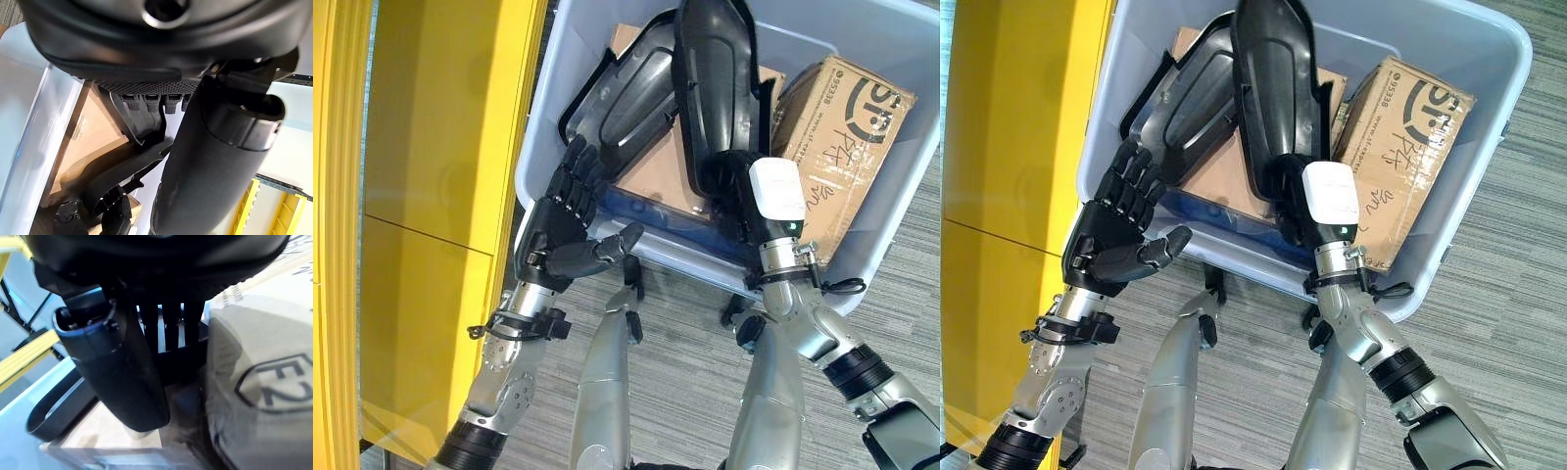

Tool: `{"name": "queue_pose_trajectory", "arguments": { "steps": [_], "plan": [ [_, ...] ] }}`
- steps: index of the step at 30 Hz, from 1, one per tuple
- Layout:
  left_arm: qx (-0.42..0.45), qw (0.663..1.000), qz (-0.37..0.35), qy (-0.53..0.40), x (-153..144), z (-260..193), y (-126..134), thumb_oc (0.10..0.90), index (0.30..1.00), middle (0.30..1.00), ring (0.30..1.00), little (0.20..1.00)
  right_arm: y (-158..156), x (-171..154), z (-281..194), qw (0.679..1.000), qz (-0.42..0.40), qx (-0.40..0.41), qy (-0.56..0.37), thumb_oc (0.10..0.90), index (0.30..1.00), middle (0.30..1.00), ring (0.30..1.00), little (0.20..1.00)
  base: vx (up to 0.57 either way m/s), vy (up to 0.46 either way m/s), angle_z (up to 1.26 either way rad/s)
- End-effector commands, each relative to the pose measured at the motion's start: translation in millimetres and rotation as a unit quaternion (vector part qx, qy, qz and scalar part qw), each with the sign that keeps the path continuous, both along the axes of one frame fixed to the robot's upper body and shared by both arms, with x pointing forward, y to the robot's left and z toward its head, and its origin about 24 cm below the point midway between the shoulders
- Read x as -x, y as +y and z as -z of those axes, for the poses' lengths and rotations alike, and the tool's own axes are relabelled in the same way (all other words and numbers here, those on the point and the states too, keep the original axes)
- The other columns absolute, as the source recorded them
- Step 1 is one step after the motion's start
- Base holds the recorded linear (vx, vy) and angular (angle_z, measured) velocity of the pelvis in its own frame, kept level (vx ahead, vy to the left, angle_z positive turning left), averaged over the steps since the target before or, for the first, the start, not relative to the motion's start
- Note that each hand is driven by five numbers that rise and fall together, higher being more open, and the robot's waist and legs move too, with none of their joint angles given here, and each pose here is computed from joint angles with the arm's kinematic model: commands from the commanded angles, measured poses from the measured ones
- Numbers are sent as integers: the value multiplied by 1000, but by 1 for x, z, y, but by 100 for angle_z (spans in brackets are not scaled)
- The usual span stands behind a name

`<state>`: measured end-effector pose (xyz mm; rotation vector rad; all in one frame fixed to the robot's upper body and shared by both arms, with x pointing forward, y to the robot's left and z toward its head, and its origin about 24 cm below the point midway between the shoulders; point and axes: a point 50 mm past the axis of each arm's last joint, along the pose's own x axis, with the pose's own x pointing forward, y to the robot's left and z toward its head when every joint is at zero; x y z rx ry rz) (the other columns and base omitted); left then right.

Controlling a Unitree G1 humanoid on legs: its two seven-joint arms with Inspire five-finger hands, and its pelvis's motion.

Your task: Move parts from the plastic box to the shelf.

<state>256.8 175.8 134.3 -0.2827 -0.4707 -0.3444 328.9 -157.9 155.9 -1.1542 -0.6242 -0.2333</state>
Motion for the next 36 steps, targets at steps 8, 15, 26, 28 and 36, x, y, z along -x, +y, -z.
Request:
{"name": "queue_pose_trajectory", "arguments": {
  "steps": [8, 15, 26, 28, 36],
  "plan": [
    [-2, 988, 21, -156, 18, -41, -17, 900, 1000, 1000, 1000, 1000, 6, -1, -48, 989, -49, 34, -138, 400, 300, 300, 300, 300, -2, 20, -2],
    [8, 988, 14, -155, 19, -46, -17, 900, 1000, 1000, 1000, 1000, 28, 33, -78, 960, -177, 5, -217, 400, 300, 300, 300, 300, -8, 39, -5],
    [9, 994, 15, -109, 21, -40, -22, 900, 1000, 1000, 1000, 1000, 51, 72, -100, 926, -271, -86, -250, 400, 300, 300, 300, 300, -1, 23, -16],
    [10, 993, 13, -113, 22, -41, -21, 900, 1000, 1000, 1000, 1000, 55, 83, -102, 913, -299, -92, -261, 400, 300, 300, 300, 300, 1, 48, -27],
    [-5, 993, 8, -118, 22, -44, -19, 900, 1000, 1000, 1000, 1000, 56, 95, -116, 903, -294, -99, -297, 400, 300, 300, 300, 300, 24, -13, -19]
  ]
}}
